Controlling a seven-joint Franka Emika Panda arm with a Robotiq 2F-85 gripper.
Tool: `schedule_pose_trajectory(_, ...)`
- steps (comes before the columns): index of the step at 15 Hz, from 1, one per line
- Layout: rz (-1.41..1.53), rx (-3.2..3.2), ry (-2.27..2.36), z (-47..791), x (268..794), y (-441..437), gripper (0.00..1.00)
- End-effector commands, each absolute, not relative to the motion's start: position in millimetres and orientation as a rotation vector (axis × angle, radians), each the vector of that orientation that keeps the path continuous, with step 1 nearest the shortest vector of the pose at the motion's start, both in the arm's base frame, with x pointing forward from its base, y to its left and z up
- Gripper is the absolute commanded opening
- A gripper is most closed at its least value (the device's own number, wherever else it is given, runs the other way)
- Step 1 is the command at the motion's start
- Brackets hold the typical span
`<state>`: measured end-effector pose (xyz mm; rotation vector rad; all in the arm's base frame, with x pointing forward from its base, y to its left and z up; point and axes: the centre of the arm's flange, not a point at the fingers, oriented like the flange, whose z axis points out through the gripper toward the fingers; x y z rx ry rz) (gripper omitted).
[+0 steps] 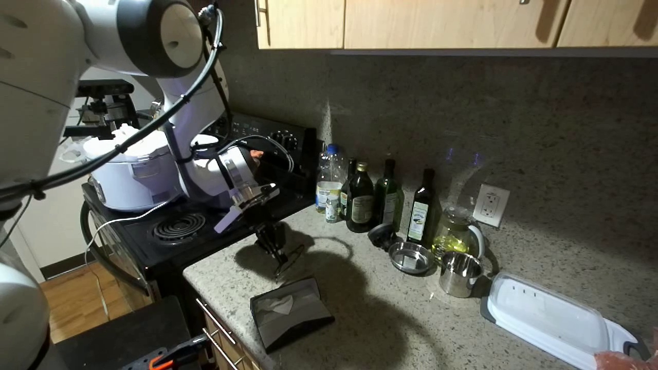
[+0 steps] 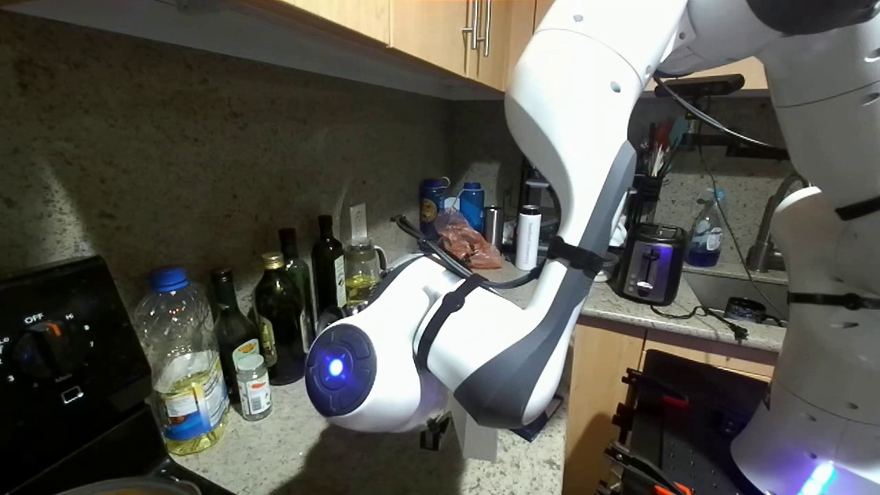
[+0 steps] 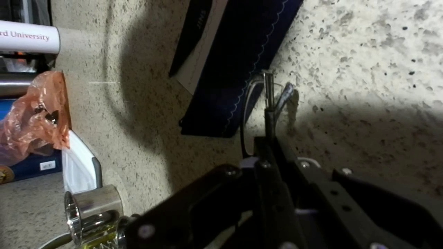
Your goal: Take the eyeglasses out of its case and put them on the counter
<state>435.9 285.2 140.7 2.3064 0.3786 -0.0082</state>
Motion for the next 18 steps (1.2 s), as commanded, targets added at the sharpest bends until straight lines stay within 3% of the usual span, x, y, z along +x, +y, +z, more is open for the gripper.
schedule_pose_trajectory(1,-0.008,2.257,0.356,137,445,290,0.02)
schedule_pose_trajectory(18,-0.055,2.199,0.343,116,449,293,0.02)
